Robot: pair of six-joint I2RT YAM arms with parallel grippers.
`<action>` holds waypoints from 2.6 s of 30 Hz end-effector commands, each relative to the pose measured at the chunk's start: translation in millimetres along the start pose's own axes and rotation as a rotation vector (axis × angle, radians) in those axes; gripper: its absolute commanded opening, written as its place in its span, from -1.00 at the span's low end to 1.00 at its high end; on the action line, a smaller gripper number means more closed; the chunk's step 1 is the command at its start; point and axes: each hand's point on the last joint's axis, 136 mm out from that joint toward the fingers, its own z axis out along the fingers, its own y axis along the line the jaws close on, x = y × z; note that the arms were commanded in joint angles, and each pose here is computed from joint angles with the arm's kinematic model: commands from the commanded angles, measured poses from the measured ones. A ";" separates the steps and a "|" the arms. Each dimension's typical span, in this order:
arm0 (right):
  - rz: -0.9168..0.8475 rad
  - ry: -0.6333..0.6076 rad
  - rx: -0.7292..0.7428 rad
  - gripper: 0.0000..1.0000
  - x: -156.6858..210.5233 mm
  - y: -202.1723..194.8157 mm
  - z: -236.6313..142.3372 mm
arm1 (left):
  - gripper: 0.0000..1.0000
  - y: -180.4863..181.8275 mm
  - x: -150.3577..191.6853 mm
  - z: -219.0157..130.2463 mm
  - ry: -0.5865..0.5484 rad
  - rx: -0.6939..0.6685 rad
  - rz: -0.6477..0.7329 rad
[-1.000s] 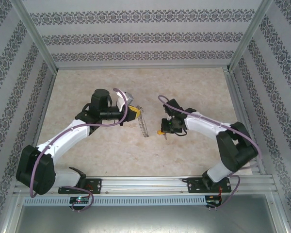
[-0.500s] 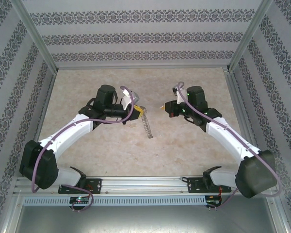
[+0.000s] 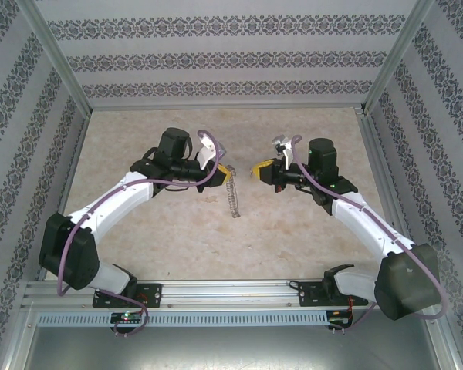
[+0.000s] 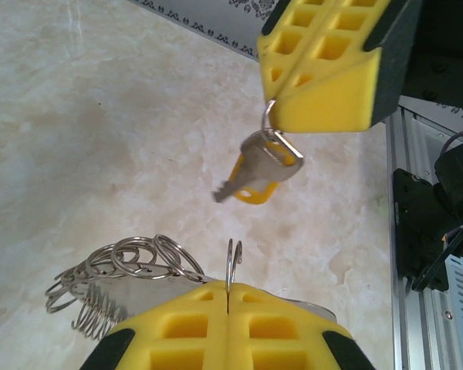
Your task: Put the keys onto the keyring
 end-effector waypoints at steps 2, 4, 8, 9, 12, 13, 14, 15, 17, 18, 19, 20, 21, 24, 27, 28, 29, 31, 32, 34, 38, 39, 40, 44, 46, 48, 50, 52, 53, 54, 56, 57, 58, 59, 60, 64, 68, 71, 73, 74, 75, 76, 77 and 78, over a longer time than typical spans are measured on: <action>-0.101 -0.014 -0.110 -1.00 -14.4 27.8 -1.8 | -1.00 -11.1 -11.5 2.0 -0.007 0.055 0.036; -0.108 -0.001 -0.116 -1.00 -12.7 32.2 1.1 | -1.00 -11.7 -11.7 4.7 -0.004 0.063 0.038; -0.129 0.022 -0.109 -1.00 -10.5 36.4 10.5 | -1.00 -12.1 -12.2 7.2 0.003 0.074 0.042; -0.135 0.027 -0.111 -1.00 -10.1 37.5 13.1 | -1.00 -13.1 -12.1 7.6 0.004 0.078 0.043; -0.141 0.054 -0.112 -1.00 -7.1 37.5 21.9 | -1.00 -14.8 -12.9 7.1 0.005 0.084 0.047; -0.142 0.059 -0.112 -1.00 -6.7 37.4 23.9 | -1.00 -14.9 -13.0 6.9 0.005 0.087 0.047; -0.142 0.066 -0.112 -1.00 -5.7 36.6 26.3 | -1.00 -15.9 -12.8 6.6 0.006 0.091 0.047; -0.141 0.070 -0.110 -1.00 -5.4 35.6 28.3 | -1.00 -16.7 -12.6 7.3 0.007 0.094 0.047; -0.139 0.077 -0.111 -1.00 -5.0 34.6 31.6 | -1.00 -17.3 -13.0 7.2 0.006 0.096 0.048; -0.140 0.078 -0.111 -1.00 -5.5 34.2 32.9 | -1.00 -18.1 -12.5 6.9 0.008 0.099 0.047; -0.139 0.079 -0.109 -1.00 -5.6 33.6 33.8 | -1.00 -18.1 -13.2 6.4 0.006 0.098 0.049; -0.141 0.081 -0.108 -1.00 -5.1 33.2 35.2 | -1.00 -19.9 -13.2 6.9 0.006 0.104 0.051; -0.141 0.082 -0.107 -1.00 -5.4 32.5 36.2 | -1.00 -20.6 -13.9 6.5 0.005 0.105 0.054; -0.139 0.085 -0.106 -1.00 -5.0 30.3 38.8 | -1.00 -21.5 -16.2 5.3 0.000 0.105 0.059; -0.135 0.088 -0.103 -1.00 -4.6 27.8 41.5 | -1.00 -23.6 -17.1 5.5 0.000 0.112 0.065; -0.135 0.089 -0.106 -1.00 -4.4 28.2 42.3 | -1.00 -23.3 -17.2 5.5 0.002 0.111 0.065; -0.135 0.089 -0.105 -1.00 -4.5 27.6 43.1 | -1.00 -24.5 -17.4 5.4 0.001 0.115 0.066; -0.134 0.091 -0.106 -1.00 -4.0 27.3 44.2 | -1.00 -25.1 -17.7 5.7 0.002 0.116 0.066; -0.134 0.092 -0.107 -1.00 -4.0 27.0 45.2 | -1.00 -25.5 -17.4 6.3 0.003 0.119 0.067; -0.131 0.096 -0.106 -1.00 -2.5 25.9 46.4 | -1.00 -26.6 -18.6 6.0 0.000 0.120 0.071; -0.131 0.097 -0.084 -1.00 -1.7 21.1 46.6 | -1.00 -29.6 -20.0 5.4 -0.004 0.132 0.077; -0.128 0.097 -0.076 -1.00 -1.4 18.7 45.9 | -1.00 -30.6 -20.7 5.0 -0.007 0.135 0.078; -0.126 0.097 -0.070 -1.00 -0.5 16.3 45.0 | -1.00 -31.1 -21.8 4.5 -0.012 0.136 0.081; -0.097 0.085 -0.045 -1.00 1.9 4.8 38.4 | -1.00 -33.4 -24.1 2.1 -0.024 0.136 0.091; -0.091 0.077 -0.034 -1.00 1.6 0.9 35.2 | -1.00 -34.4 -24.7 1.1 -0.029 0.138 0.094; -0.083 0.074 -0.025 -1.00 3.2 -2.6 33.1 | -1.00 -35.2 -25.2 0.6 -0.033 0.137 0.097; -0.073 0.073 -0.022 -1.00 5.0 -5.1 32.2 | -1.00 -35.6 -26.4 -0.6 -0.040 0.135 0.102; -0.069 0.076 -0.022 -1.00 7.1 -5.9 32.1 | -1.00 -36.7 -27.4 -1.2 -0.049 0.135 0.109; -0.063 0.077 -0.023 -1.00 8.2 -6.2 32.3 | -1.00 -36.6 -27.5 -1.1 -0.051 0.135 0.110; -0.061 0.077 -0.022 -1.00 8.8 -6.4 32.5 | -1.00 -36.4 -28.4 -1.5 -0.055 0.132 0.112; -0.054 0.075 -0.023 -1.00 10.4 -6.6 32.4 | -1.00 -36.6 -28.8 -2.0 -0.058 0.131 0.112; -0.049 0.076 -0.026 -1.00 11.3 -6.3 32.4 | -1.00 -36.3 -29.3 -2.2 -0.061 0.130 0.114; -0.044 0.079 -0.027 -1.00 13.0 -6.4 32.4 | -1.00 -36.4 -29.4 -2.5 -0.063 0.127 0.116; -0.042 0.080 -0.027 -1.00 14.0 -6.6 32.3 | -1.00 -36.5 -30.1 -3.2 -0.067 0.124 0.119; -0.038 0.083 -0.022 -1.00 15.8 -7.3 32.1 | -1.00 -37.0 -31.5 -4.1 -0.073 0.122 0.123; -0.023 0.086 -0.009 -1.00 21.9 -9.4 28.3 | -1.00 -37.7 -34.9 -6.9 -0.087 0.110 0.135; -0.011 0.068 -0.008 -1.00 20.1 -9.3 20.7 | -1.00 -37.4 -34.8 -6.9 -0.085 0.107 0.134; -0.012 0.052 -0.014 -1.00 14.4 -7.9 16.8 | -1.00 -37.3 -34.3 -6.6 -0.082 0.110 0.129; -0.017 0.047 -0.022 -1.00 10.4 -6.2 16.1 | -1.00 -37.3 -34.6 -6.6 -0.083 0.110 0.129; -0.018 0.046 -0.029 -1.00 9.1 -4.6 16.1 | -1.00 -37.7 -34.9 -6.4 -0.085 0.110 0.131; -0.019 0.046 -0.032 -1.00 8.2 -3.6 16.3 | -1.00 -36.9 -34.8 -6.5 -0.085 0.108 0.131; -0.019 0.045 -0.035 -1.00 7.6 -3.1 16.2 | -1.00 -36.7 -34.5 -6.5 -0.086 0.106 0.130; -0.019 0.045 -0.036 -1.00 7.8 -2.8 16.2 | -1.00 -36.7 -34.3 -6.4 -0.085 0.107 0.128; -0.018 0.046 -0.032 -1.00 8.3 -3.4 16.1 | -1.00 -36.6 -34.2 -6.2 -0.086 0.106 0.129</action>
